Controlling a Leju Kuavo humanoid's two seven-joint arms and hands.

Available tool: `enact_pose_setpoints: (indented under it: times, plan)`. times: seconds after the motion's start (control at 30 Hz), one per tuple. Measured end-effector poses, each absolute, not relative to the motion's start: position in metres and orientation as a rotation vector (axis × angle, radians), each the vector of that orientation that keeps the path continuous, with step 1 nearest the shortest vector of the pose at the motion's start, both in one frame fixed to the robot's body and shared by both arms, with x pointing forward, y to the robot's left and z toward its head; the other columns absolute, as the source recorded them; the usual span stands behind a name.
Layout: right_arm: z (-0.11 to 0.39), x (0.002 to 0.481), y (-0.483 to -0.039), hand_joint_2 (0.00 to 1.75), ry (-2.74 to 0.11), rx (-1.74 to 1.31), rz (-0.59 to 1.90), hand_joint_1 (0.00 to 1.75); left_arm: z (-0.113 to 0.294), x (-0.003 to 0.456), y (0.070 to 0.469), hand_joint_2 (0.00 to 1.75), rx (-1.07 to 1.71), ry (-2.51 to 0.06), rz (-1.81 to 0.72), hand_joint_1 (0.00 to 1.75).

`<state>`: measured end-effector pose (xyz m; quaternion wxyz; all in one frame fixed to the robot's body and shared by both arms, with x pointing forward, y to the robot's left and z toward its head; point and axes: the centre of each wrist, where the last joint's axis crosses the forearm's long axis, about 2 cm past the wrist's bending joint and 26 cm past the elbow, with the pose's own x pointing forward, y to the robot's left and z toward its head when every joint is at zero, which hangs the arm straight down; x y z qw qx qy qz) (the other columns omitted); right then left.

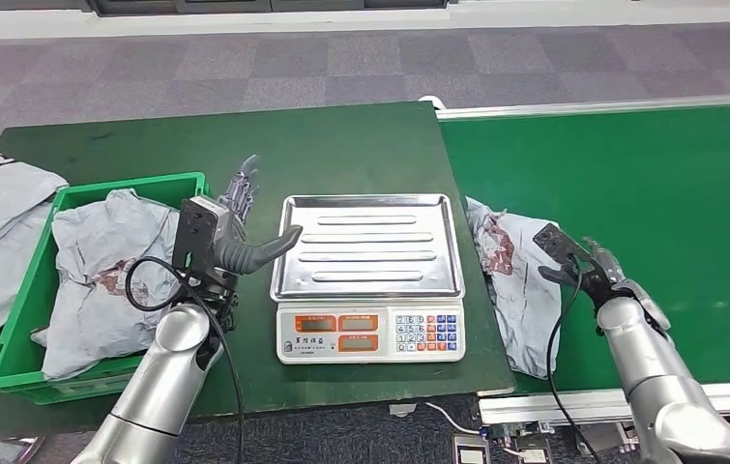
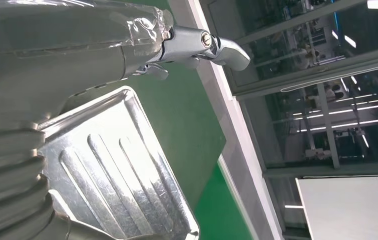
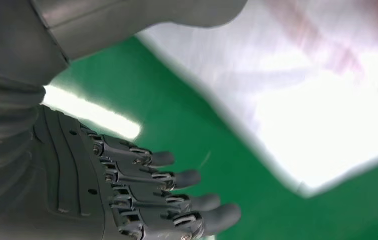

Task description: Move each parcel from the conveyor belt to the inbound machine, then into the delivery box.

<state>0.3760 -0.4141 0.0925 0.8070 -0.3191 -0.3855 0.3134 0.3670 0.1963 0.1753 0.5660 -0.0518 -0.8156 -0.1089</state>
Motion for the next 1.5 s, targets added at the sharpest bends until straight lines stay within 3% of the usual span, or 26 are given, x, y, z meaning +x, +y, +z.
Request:
enact_pose_setpoints:
  times: [0.17, 1.1, 1.3, 1.43, 1.5]
  plan:
    - [0.090, 0.379, -0.408, 1.75, -0.820, -0.459, 0.773, 0.00, 0.175, 0.365, 0.196, 1.75, -0.126, -1.925, -0.254, 0.00]
    - [0.085, 0.378, -0.406, 1.75, -0.787, -0.428, 0.805, 0.00, 0.177, 0.364, 0.196, 1.75, -0.131, -1.932, -0.255, 0.00]
    - [0.079, 0.374, -0.399, 1.75, -0.726, -0.213, 0.963, 0.00, 0.180, 0.367, 0.194, 1.75, -0.169, -1.933, -0.284, 0.00]
    - [0.065, 0.357, -0.405, 1.75, -0.642, -0.140, 1.094, 1.75, 0.188, 0.373, 0.187, 1.75, -0.215, -1.934, -0.302, 0.00]
    - [0.062, 0.350, -0.413, 1.75, -0.604, -0.156, 1.153, 1.75, 0.189, 0.376, 0.184, 1.75, -0.226, -1.932, -0.306, 0.00]
